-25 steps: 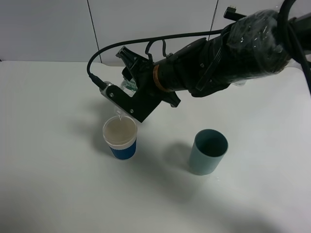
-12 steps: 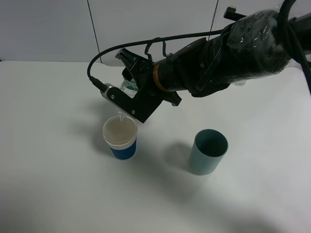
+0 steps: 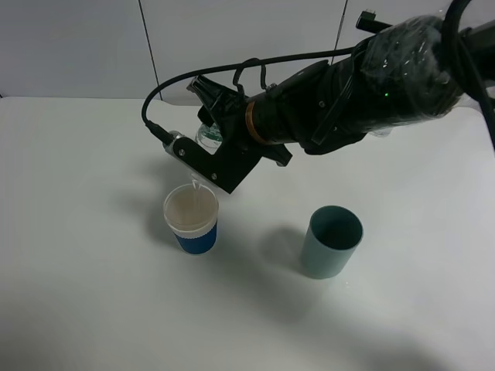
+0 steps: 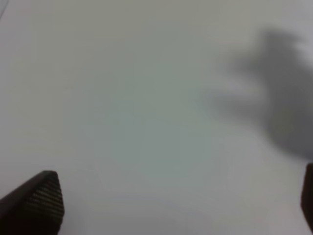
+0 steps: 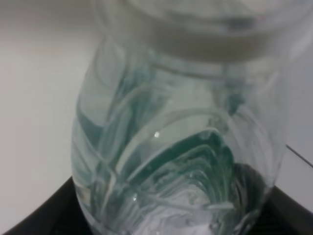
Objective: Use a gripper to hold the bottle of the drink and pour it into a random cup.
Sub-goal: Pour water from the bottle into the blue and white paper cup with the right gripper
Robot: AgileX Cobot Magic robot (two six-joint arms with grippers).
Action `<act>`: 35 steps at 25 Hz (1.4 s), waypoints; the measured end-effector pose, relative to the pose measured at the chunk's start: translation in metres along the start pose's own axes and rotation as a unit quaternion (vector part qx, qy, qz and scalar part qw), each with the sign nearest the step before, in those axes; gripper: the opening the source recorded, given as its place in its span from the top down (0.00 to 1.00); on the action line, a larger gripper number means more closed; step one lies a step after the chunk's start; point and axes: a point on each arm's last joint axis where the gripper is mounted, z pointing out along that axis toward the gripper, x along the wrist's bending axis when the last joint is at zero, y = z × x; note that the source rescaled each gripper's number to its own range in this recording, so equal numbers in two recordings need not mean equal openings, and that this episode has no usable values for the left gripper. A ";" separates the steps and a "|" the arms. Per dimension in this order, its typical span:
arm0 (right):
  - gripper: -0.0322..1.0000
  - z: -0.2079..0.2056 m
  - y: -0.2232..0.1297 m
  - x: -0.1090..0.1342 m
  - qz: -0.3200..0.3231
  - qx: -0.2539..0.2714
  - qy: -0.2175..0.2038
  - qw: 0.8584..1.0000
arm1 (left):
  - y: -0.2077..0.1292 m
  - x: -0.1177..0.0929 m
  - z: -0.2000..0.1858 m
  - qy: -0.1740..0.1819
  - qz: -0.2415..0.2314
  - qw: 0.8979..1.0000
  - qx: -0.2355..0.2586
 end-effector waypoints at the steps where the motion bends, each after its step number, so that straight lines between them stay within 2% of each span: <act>1: 0.97 0.000 -0.001 0.000 0.002 0.003 0.001 1.000 | 0.000 0.000 0.000 0.000 0.000 1.000 0.000; 35: 0.97 -0.004 0.007 -0.001 0.024 0.039 0.018 0.999 | 0.000 0.000 0.000 -0.001 0.000 1.000 0.000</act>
